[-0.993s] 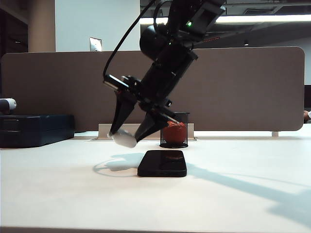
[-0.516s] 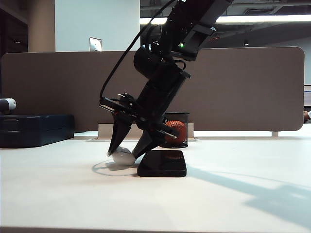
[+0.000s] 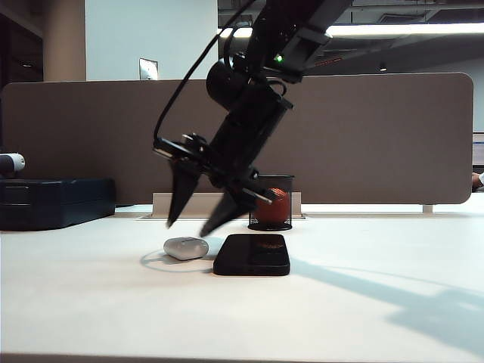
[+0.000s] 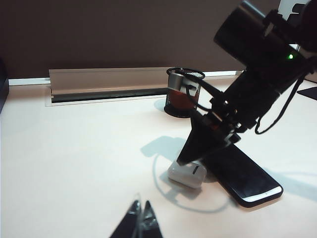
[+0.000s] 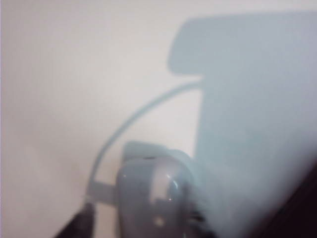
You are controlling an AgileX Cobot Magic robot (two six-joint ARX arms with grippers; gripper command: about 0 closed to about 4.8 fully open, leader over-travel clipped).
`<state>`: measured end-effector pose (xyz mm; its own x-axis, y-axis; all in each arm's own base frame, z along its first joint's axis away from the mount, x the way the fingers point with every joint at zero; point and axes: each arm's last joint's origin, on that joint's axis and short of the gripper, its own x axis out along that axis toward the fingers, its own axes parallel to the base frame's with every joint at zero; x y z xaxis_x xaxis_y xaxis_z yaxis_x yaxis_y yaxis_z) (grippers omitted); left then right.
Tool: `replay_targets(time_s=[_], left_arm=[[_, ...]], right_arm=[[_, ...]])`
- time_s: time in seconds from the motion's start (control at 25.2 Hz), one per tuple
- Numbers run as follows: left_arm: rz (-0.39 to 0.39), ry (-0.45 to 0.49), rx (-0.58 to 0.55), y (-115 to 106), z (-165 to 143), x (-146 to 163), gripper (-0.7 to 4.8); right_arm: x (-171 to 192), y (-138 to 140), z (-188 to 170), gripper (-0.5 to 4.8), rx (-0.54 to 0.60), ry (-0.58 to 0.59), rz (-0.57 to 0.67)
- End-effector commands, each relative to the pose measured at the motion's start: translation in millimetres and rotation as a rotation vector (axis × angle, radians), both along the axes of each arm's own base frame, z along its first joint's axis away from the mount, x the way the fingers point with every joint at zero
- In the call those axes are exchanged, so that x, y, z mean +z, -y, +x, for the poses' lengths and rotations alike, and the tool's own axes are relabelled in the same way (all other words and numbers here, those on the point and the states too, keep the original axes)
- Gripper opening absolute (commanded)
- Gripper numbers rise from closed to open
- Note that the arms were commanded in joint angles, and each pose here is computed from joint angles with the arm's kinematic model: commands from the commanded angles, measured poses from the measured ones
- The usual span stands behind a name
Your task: Find the wireless headphone case on the desktop and place it on the left side of the phone.
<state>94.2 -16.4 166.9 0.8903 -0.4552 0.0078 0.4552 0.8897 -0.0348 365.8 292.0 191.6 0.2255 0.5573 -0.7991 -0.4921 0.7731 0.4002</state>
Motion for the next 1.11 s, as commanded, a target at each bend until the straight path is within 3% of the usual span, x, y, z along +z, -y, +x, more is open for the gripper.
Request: replay_targets(time_s=[0.04, 0.28, 0.4, 0.48, 0.83, 1.11], left_arm=[[0.003, 0.017, -0.003, 0, 0, 2, -0.05], [0.003, 0.018, -0.003, 0, 0, 2, -0.05], [0.003, 0.018, -0.002, 0, 0, 2, -0.05], [0.003, 0.018, -0.002, 0, 0, 2, -0.05], [0.003, 0.019, 0.001, 0, 0, 3, -0.05], [0.003, 0.019, 0.001, 0, 0, 3, -0.05]], right_arm=[[15, 1, 3, 1.68, -0.004, 0.032, 0.022], [57, 19, 2, 0.39, -0.025, 0.214, -0.048], [79, 31, 1, 0.36, -0.052, 0.28, -0.045], [96, 42, 0, -0.09, -0.066, 0.327, -0.04], [171, 90, -23, -0.09, -0.125, 0.589, -0.14], [207, 132, -35, -0.09, -0.215, 0.659, -0.143]])
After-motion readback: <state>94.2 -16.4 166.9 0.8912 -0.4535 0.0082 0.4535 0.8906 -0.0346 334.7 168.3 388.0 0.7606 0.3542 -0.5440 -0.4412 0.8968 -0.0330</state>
